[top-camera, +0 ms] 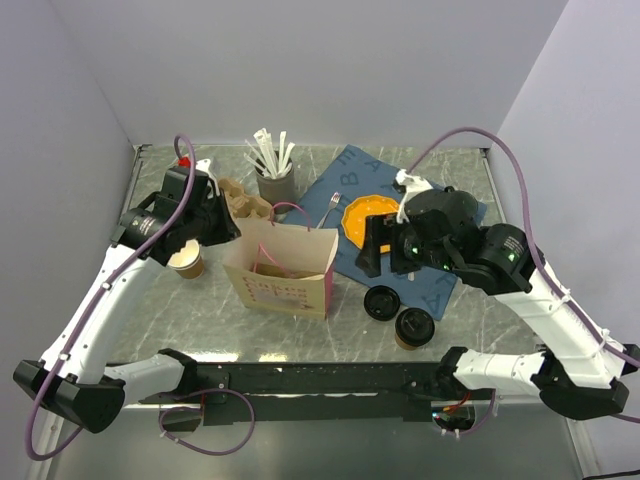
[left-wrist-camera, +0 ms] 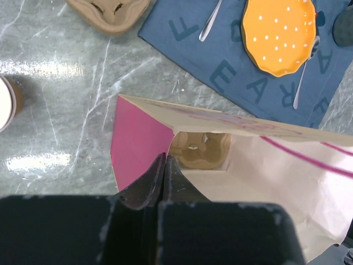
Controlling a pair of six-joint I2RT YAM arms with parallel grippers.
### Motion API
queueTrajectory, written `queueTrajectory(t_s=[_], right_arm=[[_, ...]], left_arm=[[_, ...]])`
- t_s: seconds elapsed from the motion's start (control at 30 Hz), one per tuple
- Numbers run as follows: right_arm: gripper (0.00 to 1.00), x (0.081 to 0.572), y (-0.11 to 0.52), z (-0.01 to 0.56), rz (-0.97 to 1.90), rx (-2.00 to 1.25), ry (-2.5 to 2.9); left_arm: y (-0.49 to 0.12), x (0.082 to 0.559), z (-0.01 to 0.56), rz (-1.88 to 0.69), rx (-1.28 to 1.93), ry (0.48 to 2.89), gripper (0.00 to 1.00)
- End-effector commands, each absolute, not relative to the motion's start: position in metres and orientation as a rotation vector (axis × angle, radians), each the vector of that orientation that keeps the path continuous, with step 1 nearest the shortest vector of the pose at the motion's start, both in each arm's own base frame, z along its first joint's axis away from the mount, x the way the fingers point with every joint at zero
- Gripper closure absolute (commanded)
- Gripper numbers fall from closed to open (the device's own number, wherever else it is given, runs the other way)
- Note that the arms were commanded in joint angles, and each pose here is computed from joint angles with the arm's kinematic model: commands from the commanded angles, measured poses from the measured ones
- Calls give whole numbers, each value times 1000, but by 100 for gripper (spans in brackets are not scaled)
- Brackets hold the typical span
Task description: Pack the takeout coffee
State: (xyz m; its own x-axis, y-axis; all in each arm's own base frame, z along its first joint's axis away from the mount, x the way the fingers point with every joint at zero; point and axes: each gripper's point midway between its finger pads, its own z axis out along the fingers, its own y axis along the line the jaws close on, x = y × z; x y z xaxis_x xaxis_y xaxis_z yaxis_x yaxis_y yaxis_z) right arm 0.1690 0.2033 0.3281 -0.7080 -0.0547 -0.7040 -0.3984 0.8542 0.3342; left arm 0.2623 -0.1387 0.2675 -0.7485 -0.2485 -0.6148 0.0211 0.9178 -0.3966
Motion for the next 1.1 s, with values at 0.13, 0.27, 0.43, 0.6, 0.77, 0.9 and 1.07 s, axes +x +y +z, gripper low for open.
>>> queueTrajectory(t_s=[0.13,0.27,0.43,0.6,0.77,0.9,1.07], right_arm=[[11,139,119,259,226,132,2567],[11,128,111,229,168,213,2637],[10,121,101,194,56,313,2715],[9,106,95,170,43,419,2759],[9,95,86,145,15,490,2790],[11,92,80,130,-29,512,2815],[13,91,73,121,-53,545,2815]], left_arm=[[-126,244,260,-435,-231,2475,99],[-124,240,268,-442,-193,2448,77],[-144,233,269,-527,-142,2453,32],[-134,231,274,-412,-147,2405,30],[-125,237,276,-294,-145,2361,29],[-124,238,280,-273,-143,2338,29],[-116,241,290,-222,-164,2300,29]])
